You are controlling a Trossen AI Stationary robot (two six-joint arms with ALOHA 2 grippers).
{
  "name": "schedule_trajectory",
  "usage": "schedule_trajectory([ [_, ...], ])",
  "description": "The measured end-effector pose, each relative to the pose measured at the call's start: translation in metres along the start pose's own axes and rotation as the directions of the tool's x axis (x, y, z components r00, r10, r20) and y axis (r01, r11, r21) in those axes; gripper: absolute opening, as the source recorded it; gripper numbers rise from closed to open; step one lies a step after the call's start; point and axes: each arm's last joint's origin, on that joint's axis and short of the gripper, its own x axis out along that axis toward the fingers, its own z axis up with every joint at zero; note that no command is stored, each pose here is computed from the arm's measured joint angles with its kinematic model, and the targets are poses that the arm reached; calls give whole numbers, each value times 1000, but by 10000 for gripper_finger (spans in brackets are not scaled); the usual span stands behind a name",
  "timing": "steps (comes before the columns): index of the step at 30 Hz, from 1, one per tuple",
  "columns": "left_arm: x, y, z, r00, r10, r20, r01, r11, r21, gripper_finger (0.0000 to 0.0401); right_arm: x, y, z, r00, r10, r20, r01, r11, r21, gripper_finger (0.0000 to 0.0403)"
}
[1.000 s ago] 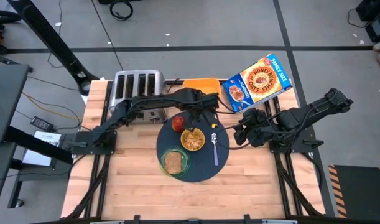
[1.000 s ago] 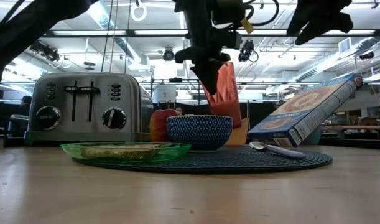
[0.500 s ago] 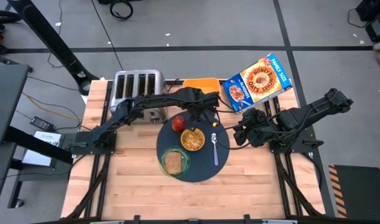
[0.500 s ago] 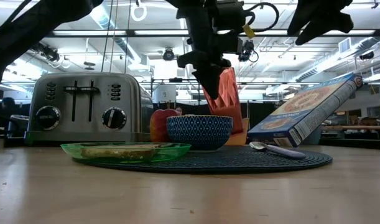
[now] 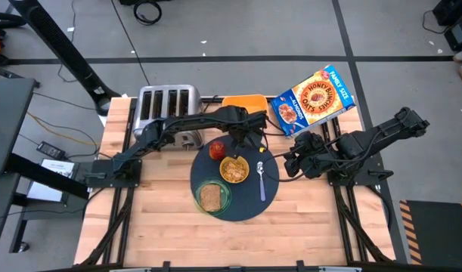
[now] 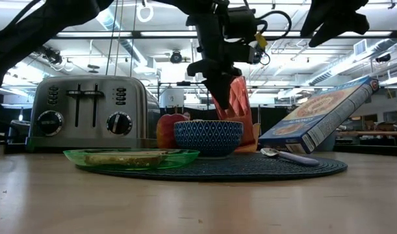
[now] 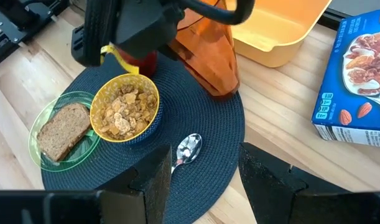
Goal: Arrange a breakfast setting
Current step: Put the orange cup of milk on the table mat to the top right of the yellow bowl
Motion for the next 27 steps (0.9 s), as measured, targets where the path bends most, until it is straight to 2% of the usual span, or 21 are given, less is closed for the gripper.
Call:
schedule_trajectory([
  [7, 0, 2, 3, 999, 9, 34, -9, 1000, 4, 16, 0, 0, 0, 1000, 0, 0, 0, 1000, -4, 190],
  [19, 0, 0, 1, 1000, -12, 19, 12, 1000, -1, 17, 0, 0, 0, 1000, 1, 0, -1, 1000, 4, 190],
  [27, 0, 0, 2, 1000, -6, 23, 7, 1000, -12, 52, 0, 1, 0, 1000, 12, -13, -12, 1000, 8, 190],
])
